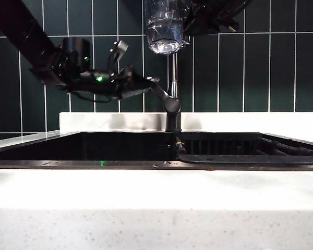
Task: Pick up the mug next to the sink, go to the faucet to get some water, pour the water into the sink, and finally put the mug back to its place.
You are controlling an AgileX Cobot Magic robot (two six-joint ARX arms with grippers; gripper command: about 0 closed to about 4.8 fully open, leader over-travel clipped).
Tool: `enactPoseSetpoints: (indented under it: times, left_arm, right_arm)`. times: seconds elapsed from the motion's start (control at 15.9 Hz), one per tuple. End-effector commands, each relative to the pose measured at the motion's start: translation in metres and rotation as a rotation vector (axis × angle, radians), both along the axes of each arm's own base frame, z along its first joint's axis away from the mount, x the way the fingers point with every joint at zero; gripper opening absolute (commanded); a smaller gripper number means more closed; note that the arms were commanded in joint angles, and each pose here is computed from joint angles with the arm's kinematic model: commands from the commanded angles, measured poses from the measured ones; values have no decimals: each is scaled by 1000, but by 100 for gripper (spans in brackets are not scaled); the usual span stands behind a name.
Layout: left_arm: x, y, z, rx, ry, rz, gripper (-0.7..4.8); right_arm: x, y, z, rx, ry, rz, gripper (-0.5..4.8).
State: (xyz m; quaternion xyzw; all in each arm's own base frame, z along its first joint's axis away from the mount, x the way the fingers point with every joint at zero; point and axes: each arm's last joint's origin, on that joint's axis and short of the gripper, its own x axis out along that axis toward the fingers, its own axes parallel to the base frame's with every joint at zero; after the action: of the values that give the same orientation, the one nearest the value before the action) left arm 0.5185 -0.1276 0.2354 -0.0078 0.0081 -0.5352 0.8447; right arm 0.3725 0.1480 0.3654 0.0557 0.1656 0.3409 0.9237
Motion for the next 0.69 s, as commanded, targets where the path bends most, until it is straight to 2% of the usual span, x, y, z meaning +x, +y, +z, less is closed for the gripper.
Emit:
enactPoseSetpoints:
  times: [0.06,0.13,0.25,0.32,0.44,0.57,0.63,0.69]
  left_arm:
    - [2,12,-3,2,18,-41,351]
    - [3,18,-3,-2,26,-57,382]
    - [1,18,-4,-8,49,-104,393]
    - [0,23,-4,-5,95,-130,394]
    - [-4,31,-2,8,121,-216,240]
    - [-12,37,3,66,126,-211,237]
    - [-26,40,11,160,114,-194,236]
    - [-35,41,16,212,111,-198,236]
  right_arm:
    - [-2,0,10,27,-49,11,-7]
    - [-2,0,10,27,-49,11,-7]
    - [-2,0,10,26,-49,11,-7]
    - [-2,0,10,24,-43,11,-7]
    - [-2,0,9,22,-36,12,-7]
    - [-3,0,8,20,-29,14,-7]
    - [-3,0,7,19,-20,25,-7]
    - [-3,0,7,20,-18,28,-7]
